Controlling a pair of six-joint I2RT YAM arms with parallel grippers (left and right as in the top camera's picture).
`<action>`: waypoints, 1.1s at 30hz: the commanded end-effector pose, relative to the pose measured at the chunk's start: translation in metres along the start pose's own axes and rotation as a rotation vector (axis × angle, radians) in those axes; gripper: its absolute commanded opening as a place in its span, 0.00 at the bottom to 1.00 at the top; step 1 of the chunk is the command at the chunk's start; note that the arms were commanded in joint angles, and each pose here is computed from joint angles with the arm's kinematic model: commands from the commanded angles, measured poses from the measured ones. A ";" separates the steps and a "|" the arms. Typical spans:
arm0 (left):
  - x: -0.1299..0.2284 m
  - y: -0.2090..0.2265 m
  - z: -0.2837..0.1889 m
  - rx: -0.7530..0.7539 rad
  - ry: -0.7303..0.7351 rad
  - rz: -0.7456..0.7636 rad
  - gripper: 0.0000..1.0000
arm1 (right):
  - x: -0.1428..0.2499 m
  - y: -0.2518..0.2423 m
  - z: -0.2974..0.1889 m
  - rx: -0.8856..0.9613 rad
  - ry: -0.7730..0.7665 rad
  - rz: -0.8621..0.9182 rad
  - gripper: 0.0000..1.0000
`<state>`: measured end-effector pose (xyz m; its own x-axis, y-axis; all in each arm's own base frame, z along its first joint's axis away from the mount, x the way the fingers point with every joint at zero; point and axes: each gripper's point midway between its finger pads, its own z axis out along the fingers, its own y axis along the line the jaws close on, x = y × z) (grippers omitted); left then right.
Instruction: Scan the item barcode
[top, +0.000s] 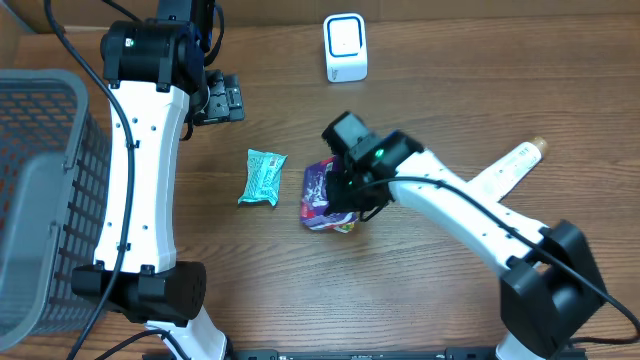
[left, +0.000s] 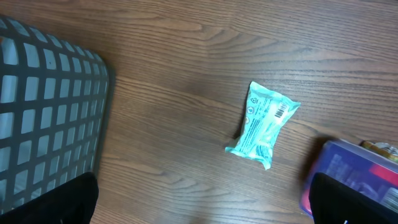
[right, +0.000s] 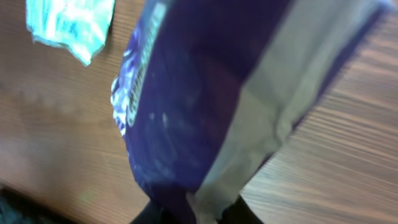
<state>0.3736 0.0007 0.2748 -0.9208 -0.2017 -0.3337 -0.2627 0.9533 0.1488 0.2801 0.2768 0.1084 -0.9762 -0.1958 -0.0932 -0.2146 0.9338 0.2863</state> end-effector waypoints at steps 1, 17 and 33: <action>-0.001 0.001 0.004 -0.016 0.007 -0.014 1.00 | -0.021 0.012 -0.067 -0.031 -0.118 -0.332 0.16; -0.001 0.001 0.004 -0.016 0.007 -0.014 1.00 | -0.009 -0.067 -0.085 -0.066 0.053 -0.941 0.06; -0.001 0.001 0.004 -0.016 0.007 -0.014 1.00 | -0.034 -0.141 -0.048 -0.087 0.113 -1.024 0.27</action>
<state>0.3736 0.0007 0.2748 -0.9209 -0.2013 -0.3337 -0.2624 0.9534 0.1489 0.3339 0.1373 0.1284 -0.3797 -0.8984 -0.2206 -0.9204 0.3427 0.1882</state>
